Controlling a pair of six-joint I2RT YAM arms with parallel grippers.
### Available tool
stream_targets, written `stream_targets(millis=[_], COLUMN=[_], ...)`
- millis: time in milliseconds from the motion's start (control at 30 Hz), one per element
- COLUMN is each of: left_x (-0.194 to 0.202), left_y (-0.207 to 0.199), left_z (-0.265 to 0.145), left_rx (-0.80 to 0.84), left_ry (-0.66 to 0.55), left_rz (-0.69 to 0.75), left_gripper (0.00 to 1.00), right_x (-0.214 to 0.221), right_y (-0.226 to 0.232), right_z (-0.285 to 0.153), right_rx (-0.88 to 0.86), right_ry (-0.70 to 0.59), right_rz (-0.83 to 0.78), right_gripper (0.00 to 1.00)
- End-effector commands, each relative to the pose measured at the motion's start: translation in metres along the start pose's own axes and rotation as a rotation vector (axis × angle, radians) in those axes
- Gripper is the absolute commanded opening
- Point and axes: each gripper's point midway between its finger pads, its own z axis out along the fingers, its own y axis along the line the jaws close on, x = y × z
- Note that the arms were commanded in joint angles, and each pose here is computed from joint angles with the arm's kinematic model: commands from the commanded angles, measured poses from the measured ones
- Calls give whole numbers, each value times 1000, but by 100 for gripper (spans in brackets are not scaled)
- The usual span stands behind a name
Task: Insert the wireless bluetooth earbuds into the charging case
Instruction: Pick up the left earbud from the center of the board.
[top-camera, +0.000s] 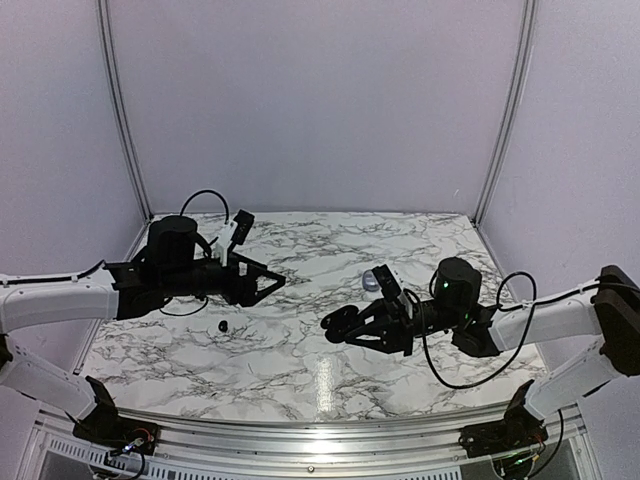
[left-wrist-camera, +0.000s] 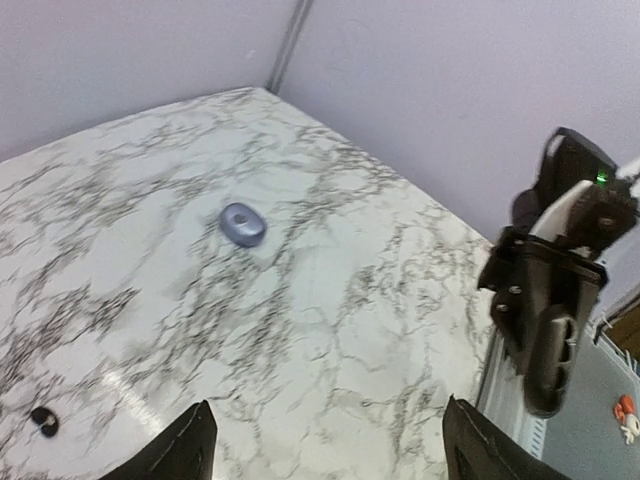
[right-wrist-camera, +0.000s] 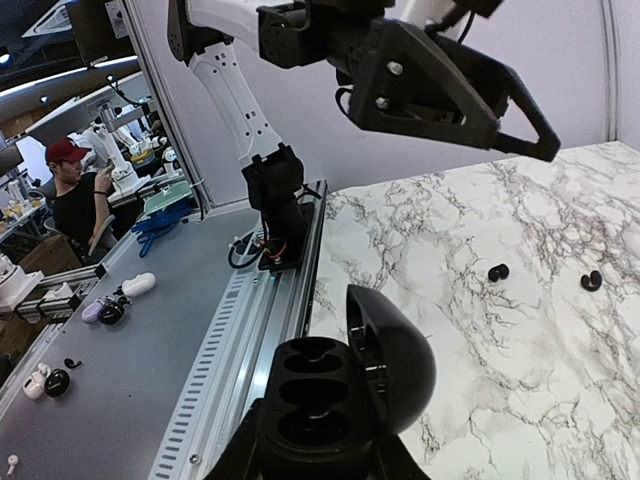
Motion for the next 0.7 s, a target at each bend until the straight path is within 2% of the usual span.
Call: stream_targets(millis=[0,167,267,400,500,667], left_x=[13,52,75,104,120,137], left_y=[62,109,124,132,135,147], left_z=[-28,-58,-73,-79,-80,-83], left_rx=[-272,-563,-678,-738,-757,-778], left_ry=[-17,109,196,277,286,221], left_rz=[-143,-197,-228,-281,-362,-505], left_gripper=[81,80,73,63,55,46], right_x=[-14,-12,-12,-12,-12,-16], right_y=[4,2,1,2,7,12], right_z=[-5,-5,-6,-6,-11,-18], right_rx=[17,37,47,45,49,83], right_ry=[-33,-21,-21,-22,-34,-50], right_rz=[-90,-90,-87,-92,-132,-218], right_gripper=[0,0,0,0,0,0])
